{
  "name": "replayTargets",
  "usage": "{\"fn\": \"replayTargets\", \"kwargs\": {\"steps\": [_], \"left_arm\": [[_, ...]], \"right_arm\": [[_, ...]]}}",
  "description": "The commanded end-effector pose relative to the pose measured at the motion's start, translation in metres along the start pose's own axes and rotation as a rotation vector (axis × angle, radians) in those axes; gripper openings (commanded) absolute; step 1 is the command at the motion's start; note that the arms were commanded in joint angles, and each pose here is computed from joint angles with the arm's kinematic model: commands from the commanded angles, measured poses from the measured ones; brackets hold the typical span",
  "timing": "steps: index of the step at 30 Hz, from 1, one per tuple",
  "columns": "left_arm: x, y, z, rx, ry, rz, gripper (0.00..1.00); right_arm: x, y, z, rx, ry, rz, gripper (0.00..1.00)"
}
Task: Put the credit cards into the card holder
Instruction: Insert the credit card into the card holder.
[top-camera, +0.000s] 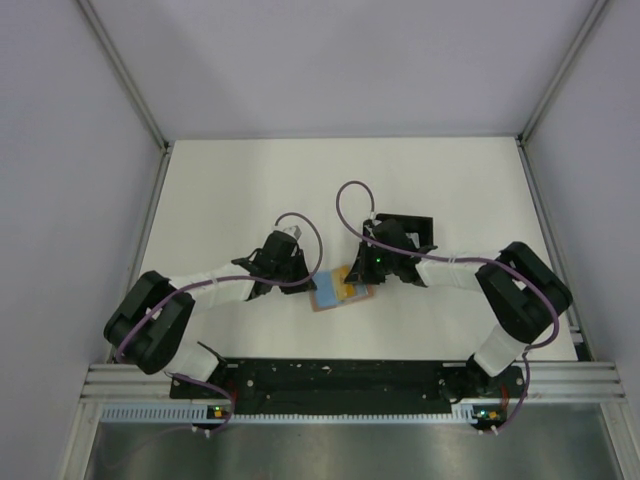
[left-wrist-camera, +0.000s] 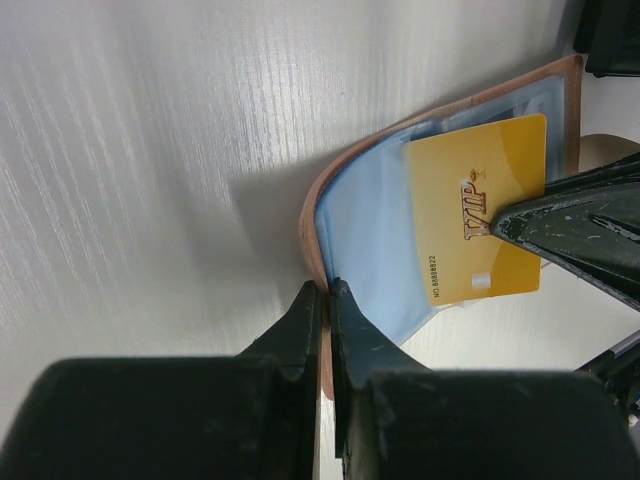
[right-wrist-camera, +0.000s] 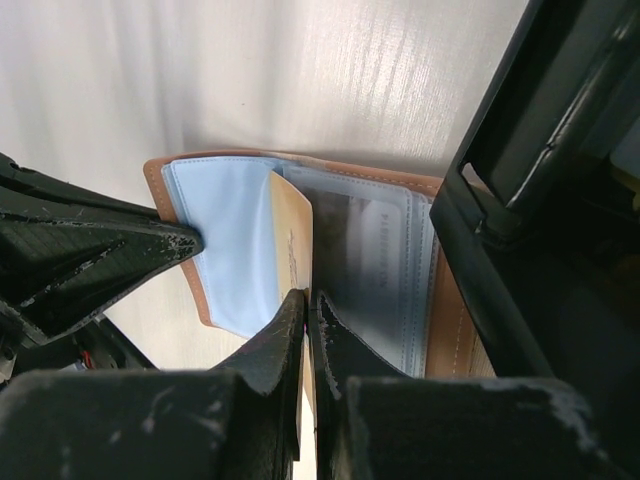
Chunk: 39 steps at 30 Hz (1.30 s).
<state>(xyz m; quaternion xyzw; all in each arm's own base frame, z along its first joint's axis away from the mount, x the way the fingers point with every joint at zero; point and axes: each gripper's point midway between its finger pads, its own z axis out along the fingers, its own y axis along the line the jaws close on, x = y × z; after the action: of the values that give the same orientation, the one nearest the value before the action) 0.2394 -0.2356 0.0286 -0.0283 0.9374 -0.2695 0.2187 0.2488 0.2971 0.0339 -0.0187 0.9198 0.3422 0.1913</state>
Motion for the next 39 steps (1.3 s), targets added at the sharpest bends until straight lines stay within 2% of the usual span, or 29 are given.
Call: {"fn": "replayTargets", "kwargs": {"steps": [1,3,5,12,19,26,39], "left_arm": [[-0.007,-0.007,0.000,0.022,-0.021,0.012,0.01],[-0.007,-0.006,-0.001,0.014,-0.023,0.011,0.00],[-0.007,-0.007,0.000,0.023,-0.025,0.012,0.00],[-0.002,0.003,-0.003,-0.011,-0.031,-0.003,0.00],[-0.003,0.003,-0.003,0.003,-0.044,0.020,0.00],[-0.014,0.002,-0.008,0.014,-0.122,0.040,0.00],[0.021,0.028,-0.012,0.021,-0.085,0.087,0.00]], "right_arm": [[0.015,-0.028,-0.001,0.138,0.032,-0.004,0.00],[0.010,-0.018,-0.007,0.107,0.001,-0.007,0.00],[0.014,-0.010,-0.004,0.079,0.042,-0.004,0.00],[0.009,-0.028,-0.012,0.219,-0.026,-0.006,0.00],[0.007,-0.020,-0.005,0.170,-0.019,-0.028,0.00],[0.003,-0.007,-0.007,0.115,-0.027,-0.061,0.00],[0.012,-0.001,-0.016,0.056,-0.059,-0.073,0.00]]}}
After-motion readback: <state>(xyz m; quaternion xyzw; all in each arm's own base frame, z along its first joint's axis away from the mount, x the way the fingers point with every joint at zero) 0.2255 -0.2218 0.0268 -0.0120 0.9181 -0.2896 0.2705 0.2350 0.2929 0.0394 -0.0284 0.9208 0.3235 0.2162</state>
